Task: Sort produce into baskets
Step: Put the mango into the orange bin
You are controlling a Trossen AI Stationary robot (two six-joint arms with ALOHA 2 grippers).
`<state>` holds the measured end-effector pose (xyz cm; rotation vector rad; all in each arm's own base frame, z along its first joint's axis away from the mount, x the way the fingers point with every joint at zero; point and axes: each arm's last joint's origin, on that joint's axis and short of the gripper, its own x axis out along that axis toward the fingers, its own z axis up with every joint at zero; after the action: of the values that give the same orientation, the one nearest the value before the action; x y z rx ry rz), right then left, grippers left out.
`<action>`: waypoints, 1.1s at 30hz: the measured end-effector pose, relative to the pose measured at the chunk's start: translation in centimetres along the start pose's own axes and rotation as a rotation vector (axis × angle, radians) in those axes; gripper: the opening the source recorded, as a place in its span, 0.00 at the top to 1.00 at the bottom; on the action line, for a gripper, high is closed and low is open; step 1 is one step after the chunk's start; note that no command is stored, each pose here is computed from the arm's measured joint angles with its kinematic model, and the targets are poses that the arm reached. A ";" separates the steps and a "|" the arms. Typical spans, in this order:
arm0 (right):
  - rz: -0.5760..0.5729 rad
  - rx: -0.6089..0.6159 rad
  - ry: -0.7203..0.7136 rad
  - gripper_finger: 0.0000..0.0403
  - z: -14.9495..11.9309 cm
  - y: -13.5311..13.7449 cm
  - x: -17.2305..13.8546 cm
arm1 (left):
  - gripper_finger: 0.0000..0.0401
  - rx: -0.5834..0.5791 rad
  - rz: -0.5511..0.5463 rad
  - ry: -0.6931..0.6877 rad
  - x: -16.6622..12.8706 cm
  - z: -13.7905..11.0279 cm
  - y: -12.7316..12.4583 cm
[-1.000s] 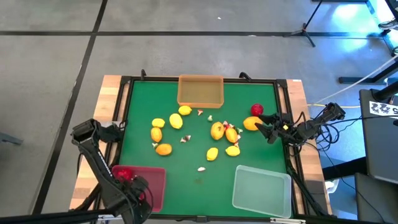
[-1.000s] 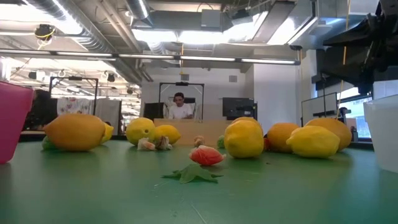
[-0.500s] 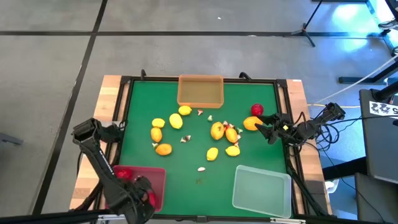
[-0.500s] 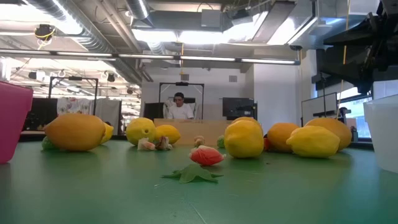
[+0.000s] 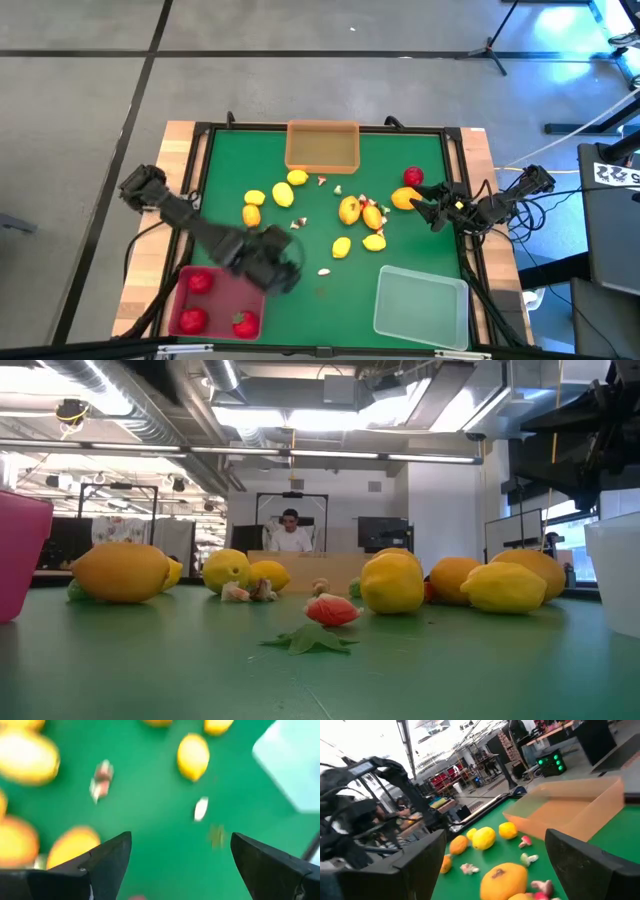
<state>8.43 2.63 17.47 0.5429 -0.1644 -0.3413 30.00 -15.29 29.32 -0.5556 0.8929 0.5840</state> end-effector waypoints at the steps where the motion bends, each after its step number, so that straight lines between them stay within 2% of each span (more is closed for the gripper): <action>1: 0.016 0.022 0.007 0.16 0.1 0.1 0.0 | 0.17 0.027 -0.015 -0.017 0.4 0.9 0.0; 5: 0.086 -0.005 0.065 0.16 1.7 1.3 0.0 | 0.17 0.099 -0.075 -0.073 1.1 3.5 0.1; 10: 0.028 -0.185 0.147 0.16 3.8 3.0 0.5 | 0.17 0.115 -0.074 -0.124 1.1 6.3 1.5; 13: 0.001 -0.253 0.192 0.16 4.8 4.2 0.9 | 0.17 0.113 -0.077 -0.194 2.0 9.1 2.4; 16: -0.018 -0.307 0.241 0.16 4.9 5.0 1.4 | 0.17 0.103 -0.071 -0.264 3.7 12.1 3.5; 19: -0.030 -0.322 0.260 0.16 4.7 5.4 1.7 | 0.18 0.070 -0.046 -0.268 6.6 14.2 4.6; 24: -0.054 -0.253 0.291 0.16 4.1 5.5 2.0 | 0.21 -0.016 -0.035 -0.241 10.3 15.7 5.7; 29: -0.089 -0.236 0.325 0.16 3.7 5.0 1.8 | 0.21 -0.011 -0.049 -0.233 12.2 15.3 5.0; 33: -0.110 -0.226 0.345 0.16 3.5 4.8 1.7 | 0.21 0.014 -0.020 -0.215 14.2 14.5 4.5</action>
<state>10.49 4.17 23.08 0.3800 0.2360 -0.3630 41.96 0.83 23.99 -0.4788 0.6875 0.6067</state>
